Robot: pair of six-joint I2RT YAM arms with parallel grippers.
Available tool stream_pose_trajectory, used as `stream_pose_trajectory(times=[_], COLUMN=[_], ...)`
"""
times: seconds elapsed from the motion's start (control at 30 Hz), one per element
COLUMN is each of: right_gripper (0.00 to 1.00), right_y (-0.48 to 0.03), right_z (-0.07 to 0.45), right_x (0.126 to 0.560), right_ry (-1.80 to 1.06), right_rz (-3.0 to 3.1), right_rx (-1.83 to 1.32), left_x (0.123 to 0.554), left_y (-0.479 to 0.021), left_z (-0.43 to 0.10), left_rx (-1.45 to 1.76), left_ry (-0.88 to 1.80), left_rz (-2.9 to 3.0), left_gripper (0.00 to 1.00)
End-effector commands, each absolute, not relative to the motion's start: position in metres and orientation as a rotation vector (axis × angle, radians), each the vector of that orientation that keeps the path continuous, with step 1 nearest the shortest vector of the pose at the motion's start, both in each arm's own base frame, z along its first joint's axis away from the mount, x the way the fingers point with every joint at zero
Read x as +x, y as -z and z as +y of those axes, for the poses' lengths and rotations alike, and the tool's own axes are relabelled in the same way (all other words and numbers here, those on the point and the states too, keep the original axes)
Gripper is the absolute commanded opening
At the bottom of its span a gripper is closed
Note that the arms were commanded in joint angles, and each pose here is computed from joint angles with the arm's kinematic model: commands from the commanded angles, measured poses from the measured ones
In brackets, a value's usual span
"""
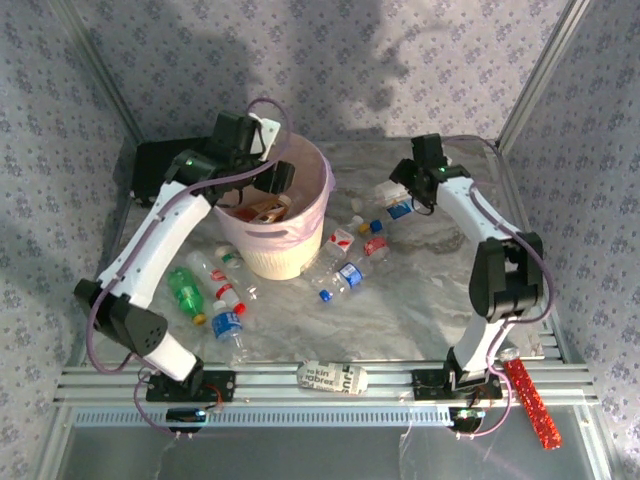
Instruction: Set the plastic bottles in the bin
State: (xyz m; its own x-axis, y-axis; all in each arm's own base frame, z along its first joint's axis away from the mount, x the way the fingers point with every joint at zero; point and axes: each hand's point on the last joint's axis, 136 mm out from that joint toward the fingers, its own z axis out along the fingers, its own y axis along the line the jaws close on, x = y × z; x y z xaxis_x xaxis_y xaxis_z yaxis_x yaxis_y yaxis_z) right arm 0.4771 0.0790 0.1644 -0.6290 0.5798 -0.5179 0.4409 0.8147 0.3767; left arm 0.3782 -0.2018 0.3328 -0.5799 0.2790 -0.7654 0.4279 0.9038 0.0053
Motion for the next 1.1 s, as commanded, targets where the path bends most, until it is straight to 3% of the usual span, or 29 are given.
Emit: stream_pose_trajectory(times=[0.0,0.2,1.07], right_gripper=[0.83,0.99,0.95], right_y=[-0.153,-0.128,-0.054], right_z=[0.080,0.089,0.105], right_x=[0.486,0.502,0.545], right_ry=[-0.163,-0.016,0.079], right_rz=[2.381,2.449,2.567], right_rx=[0.788,0.822,0.813], left_x=[0.361,0.347,0.340], left_y=[-0.357,-0.365,-0.367], left_z=[-0.191,-0.181,-0.167], left_rx=[0.501,0.492,0.469], left_ry=[0.209,0.202,0.194], left_rz=[2.161,2.123,2.095], left_gripper=[0.83,0.83,0.84])
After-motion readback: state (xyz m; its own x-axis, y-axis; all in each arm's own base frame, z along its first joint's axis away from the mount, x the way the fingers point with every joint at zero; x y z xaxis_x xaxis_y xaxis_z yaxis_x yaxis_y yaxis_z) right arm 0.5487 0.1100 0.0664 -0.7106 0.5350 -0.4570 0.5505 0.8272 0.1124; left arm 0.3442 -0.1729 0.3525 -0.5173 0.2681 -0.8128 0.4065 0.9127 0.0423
